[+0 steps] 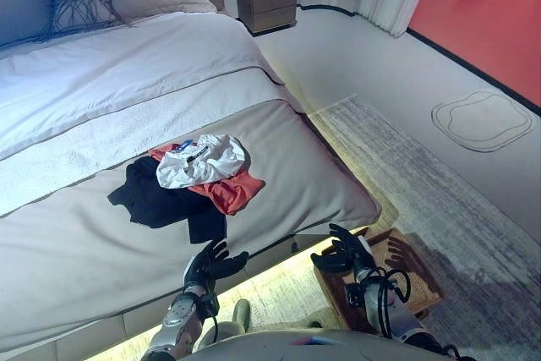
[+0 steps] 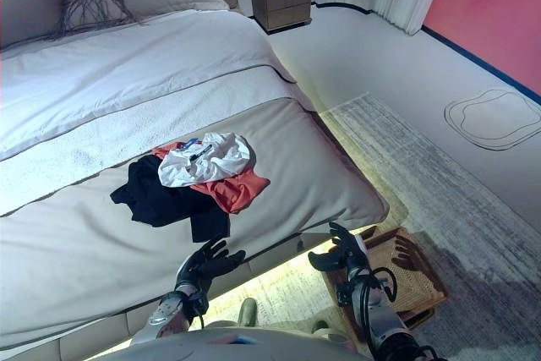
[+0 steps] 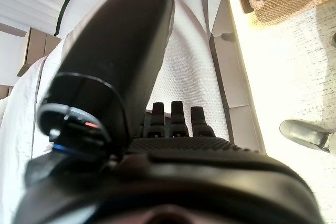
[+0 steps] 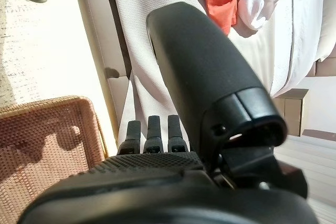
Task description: Pick up the clothes from the bed and place them into the basket
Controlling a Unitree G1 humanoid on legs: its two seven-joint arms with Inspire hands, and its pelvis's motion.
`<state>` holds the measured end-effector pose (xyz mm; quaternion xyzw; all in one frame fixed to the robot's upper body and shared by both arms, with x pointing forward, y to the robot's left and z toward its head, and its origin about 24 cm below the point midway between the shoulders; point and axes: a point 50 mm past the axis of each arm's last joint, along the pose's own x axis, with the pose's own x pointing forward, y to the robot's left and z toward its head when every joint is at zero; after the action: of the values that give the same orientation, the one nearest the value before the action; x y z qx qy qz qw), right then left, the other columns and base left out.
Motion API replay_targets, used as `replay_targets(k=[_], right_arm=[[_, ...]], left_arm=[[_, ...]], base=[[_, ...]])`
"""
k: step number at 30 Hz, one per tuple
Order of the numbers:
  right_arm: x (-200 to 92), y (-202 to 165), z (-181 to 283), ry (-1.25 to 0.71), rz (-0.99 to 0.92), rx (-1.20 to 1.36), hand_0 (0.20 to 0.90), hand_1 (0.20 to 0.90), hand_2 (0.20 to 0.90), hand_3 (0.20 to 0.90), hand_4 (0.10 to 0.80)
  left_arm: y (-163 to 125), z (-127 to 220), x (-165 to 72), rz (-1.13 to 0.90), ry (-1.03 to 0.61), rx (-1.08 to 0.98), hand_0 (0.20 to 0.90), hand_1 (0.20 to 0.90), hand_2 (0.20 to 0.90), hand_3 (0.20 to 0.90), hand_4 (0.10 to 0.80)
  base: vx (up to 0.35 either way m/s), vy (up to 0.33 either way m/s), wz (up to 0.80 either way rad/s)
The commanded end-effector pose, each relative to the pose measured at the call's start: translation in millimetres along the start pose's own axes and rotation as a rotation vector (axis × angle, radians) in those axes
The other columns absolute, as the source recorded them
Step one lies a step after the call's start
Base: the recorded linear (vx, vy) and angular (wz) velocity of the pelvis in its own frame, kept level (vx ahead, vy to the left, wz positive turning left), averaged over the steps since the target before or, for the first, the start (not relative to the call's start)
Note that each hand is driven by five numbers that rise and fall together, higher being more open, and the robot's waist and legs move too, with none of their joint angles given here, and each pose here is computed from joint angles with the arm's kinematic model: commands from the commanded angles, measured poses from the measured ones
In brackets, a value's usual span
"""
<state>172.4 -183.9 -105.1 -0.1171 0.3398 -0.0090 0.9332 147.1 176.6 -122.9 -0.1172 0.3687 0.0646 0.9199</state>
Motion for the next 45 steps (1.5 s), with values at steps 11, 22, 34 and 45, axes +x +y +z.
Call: replay_targets(k=[11,22,34,45], right_arm=[[8.1,7.5,50.8,-0.202,0.015,0.066,0.900,0.900,0.900,0.900,0.800],[6.6,-8.7,90.4,-0.396,-0.021,-0.158,0.900,0.900,0.900,0.900,0.800],[-25.9,-95.4,339.2,-0.958,-0.525,-0.504,0.900,0.900,0.900,0.900,0.800],[-63.9,-138.8,414.9,-0.969,-0.778,-0.666,0.900,0.900,0.900,0.900,0.800]], left_arm=[[-12.8,47.0,12.3,-0.105,-0.172,0.021,0.900,0.900,0.900,0.900,0.800],[-10.0,52.9,12.8,-0.078,-0.177,0.009,0.900,0.900,0.900,0.900,0.800],[-10.3,51.9,12.4,-0.185,-0.175,0.253,0.900,0.900,0.900,0.900,0.800],[-14.5,71.8,1.1,-0.335,-0.290,0.291,0.900,0.900,0.900,0.900,0.800]], base=[[0.000,0.000,0.00],[0.003,-0.005,0.01],[-0.004,0.015,0.35],[0.000,0.118,0.46]])
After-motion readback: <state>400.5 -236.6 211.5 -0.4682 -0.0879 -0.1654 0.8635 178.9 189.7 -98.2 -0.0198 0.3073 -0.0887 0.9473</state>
